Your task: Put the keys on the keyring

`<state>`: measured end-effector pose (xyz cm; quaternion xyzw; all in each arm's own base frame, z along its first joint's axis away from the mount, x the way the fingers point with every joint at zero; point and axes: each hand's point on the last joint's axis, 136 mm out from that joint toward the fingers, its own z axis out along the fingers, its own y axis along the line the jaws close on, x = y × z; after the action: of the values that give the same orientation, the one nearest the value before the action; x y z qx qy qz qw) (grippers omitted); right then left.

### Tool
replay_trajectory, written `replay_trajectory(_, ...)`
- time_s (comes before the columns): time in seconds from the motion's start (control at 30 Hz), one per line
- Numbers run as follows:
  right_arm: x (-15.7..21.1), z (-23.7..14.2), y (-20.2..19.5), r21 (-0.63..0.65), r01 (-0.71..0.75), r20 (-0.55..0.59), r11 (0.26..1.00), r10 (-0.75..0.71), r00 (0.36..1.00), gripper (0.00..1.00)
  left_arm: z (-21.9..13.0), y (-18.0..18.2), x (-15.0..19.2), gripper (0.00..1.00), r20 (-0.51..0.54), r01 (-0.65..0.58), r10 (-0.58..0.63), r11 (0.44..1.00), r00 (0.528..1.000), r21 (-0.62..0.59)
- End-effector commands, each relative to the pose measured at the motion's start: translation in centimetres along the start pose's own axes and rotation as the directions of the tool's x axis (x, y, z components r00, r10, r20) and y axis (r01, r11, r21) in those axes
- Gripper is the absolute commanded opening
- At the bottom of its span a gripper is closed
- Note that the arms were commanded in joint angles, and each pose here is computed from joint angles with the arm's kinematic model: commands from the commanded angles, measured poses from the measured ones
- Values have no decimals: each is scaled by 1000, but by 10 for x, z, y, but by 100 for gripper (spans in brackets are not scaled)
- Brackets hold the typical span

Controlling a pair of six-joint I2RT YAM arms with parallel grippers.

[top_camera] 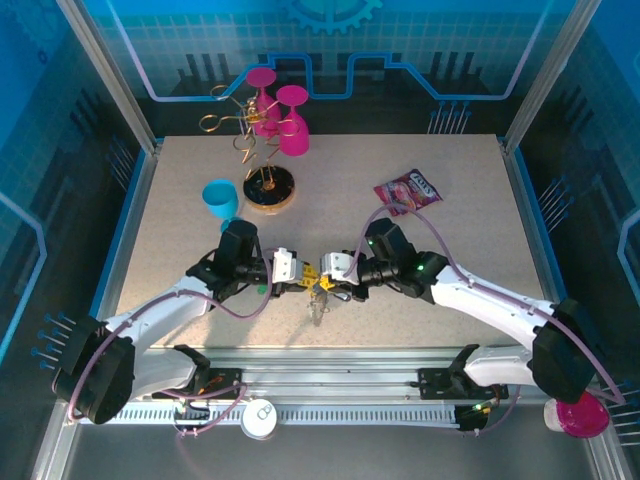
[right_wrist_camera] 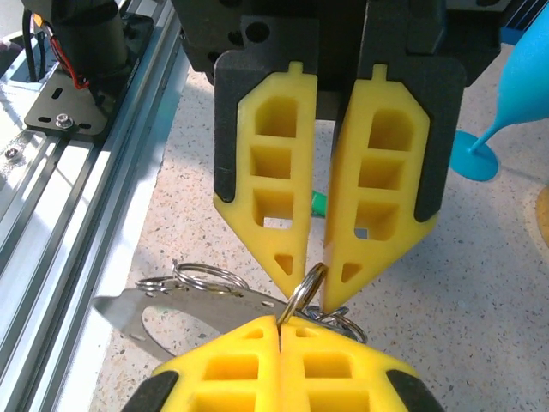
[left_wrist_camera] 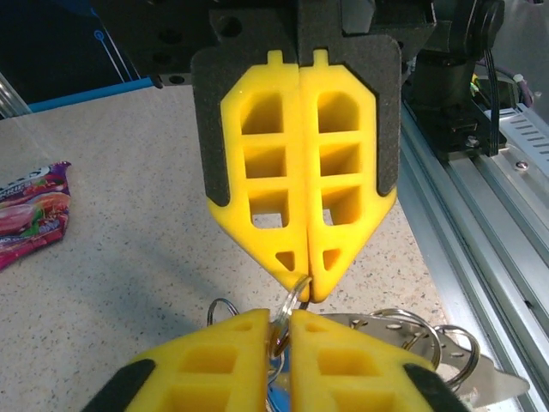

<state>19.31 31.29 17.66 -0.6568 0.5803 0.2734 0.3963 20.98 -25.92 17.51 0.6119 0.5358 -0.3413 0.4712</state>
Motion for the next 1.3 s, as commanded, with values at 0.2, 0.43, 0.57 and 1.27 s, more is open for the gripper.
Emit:
replay_trajectory(0.2,-14,-12,-10,93,-36,106,995,26,994,24,-1,-3,-8,0,36,-49,49,999,998,-1)
replay_trajectory(0.43,-6,-14,-9,184,7,217,983,-48,975,30,0,-4,-14,0,122,-63,66,998,990,-27)
replay_trajectory(0.57,-6,-11,-15,198,0,227,980,-46,973,26,1,-6,-14,0,142,-60,62,998,988,-19)
replay_trajectory(1.27,-6,-9,-10,139,55,131,989,-73,989,0,-1,8,-7,21,61,-44,50,995,997,-91)
